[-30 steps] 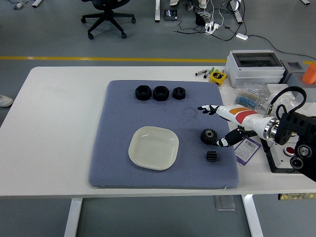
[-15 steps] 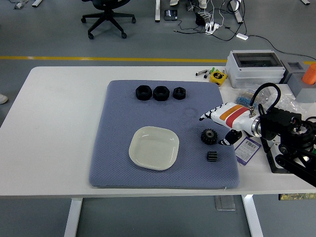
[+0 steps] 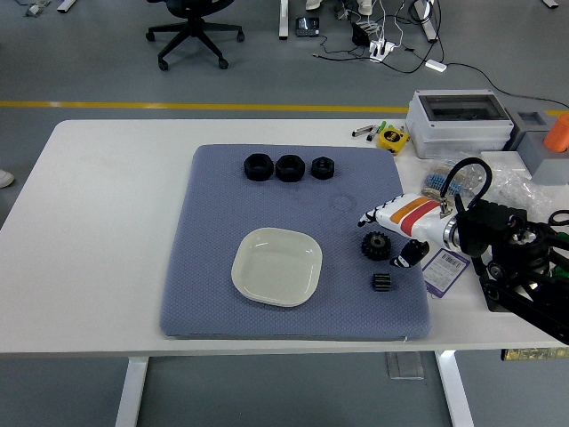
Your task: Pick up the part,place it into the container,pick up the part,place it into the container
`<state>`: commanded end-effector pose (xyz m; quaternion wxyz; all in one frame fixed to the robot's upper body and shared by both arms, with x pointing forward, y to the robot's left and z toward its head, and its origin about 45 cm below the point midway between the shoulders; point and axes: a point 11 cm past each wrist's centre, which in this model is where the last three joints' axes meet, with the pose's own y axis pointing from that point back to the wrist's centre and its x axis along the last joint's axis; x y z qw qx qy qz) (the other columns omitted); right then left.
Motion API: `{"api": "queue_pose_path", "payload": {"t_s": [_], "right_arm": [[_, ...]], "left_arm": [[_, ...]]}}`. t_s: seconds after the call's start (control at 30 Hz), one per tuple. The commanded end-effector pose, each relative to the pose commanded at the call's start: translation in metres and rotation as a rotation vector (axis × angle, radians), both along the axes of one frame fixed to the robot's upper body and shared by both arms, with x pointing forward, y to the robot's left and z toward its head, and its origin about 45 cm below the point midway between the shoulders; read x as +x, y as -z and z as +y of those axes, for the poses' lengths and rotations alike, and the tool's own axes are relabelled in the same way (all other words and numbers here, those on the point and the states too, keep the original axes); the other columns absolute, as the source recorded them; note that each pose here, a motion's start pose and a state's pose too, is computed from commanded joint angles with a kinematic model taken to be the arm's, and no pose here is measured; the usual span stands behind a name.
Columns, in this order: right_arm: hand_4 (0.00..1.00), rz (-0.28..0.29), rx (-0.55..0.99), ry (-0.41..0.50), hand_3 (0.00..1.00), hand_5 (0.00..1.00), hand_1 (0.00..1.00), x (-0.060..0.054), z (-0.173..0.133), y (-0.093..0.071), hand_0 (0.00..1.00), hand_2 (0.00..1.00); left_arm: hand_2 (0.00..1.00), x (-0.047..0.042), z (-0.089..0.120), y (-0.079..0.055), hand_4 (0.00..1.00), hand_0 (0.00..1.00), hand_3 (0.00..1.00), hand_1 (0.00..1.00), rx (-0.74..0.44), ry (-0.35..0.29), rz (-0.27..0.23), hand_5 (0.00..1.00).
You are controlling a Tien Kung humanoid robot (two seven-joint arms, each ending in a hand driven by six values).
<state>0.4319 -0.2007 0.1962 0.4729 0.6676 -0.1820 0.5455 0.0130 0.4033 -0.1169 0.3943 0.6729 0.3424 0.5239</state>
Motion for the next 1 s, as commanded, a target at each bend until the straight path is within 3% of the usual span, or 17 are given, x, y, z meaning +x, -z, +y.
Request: {"api": "queue_pose_path", "payload": {"t_s": [0.47,0.5,0.67,0.7,0.87,0.9,1.0], "right_arm": [[0.822,0.037,-0.009,0.032,0.81,0.156,0.761,0.003,-0.004,0.011,0.762,0.784],[0.764,0.039,-0.008,0.033,0.719,0.162,0.728,0.002,-0.004,0.012,0.743,0.754],[0.764,0.042,0.011,0.048,0.719,0.162,0.728,0.002,-0.003,0.015,0.743,0.754],[0.689,0.043,0.014,0.051,0.576,0.203,0.681,0.002,-0.003,0.016,0.703,0.716],[0.689,0.039,0.031,0.064,0.576,0.203,0.681,0.003,-0.003,0.017,0.703,0.716],[0.599,0.037,0.035,0.066,0.483,0.288,0.522,0.003,-0.003,0.017,0.555,0.549],[0.599,0.033,0.044,0.072,0.483,0.288,0.522,0.004,-0.004,0.016,0.555,0.549]], "left_arm": [[0.578,0.0001,0.0,0.0,0.678,0.539,0.644,0.571,0.001,0.004,0.003,0.648],[0.577,-0.0001,0.0,0.0,0.679,0.539,0.643,0.57,0.002,0.004,0.004,0.648],[0.577,-0.0021,0.0,0.0,0.679,0.539,0.643,0.57,0.003,0.006,0.011,0.648],[0.577,-0.0024,0.0,0.0,0.678,0.539,0.645,0.57,0.003,0.006,0.011,0.647],[0.577,-0.003,0.001,0.0,0.678,0.539,0.645,0.57,0.004,0.008,0.013,0.647],[0.577,-0.003,0.001,0.0,0.679,0.539,0.644,0.57,0.005,0.008,0.013,0.649],[0.577,-0.0029,0.002,0.0,0.679,0.539,0.644,0.57,0.005,0.01,0.013,0.649]]}}
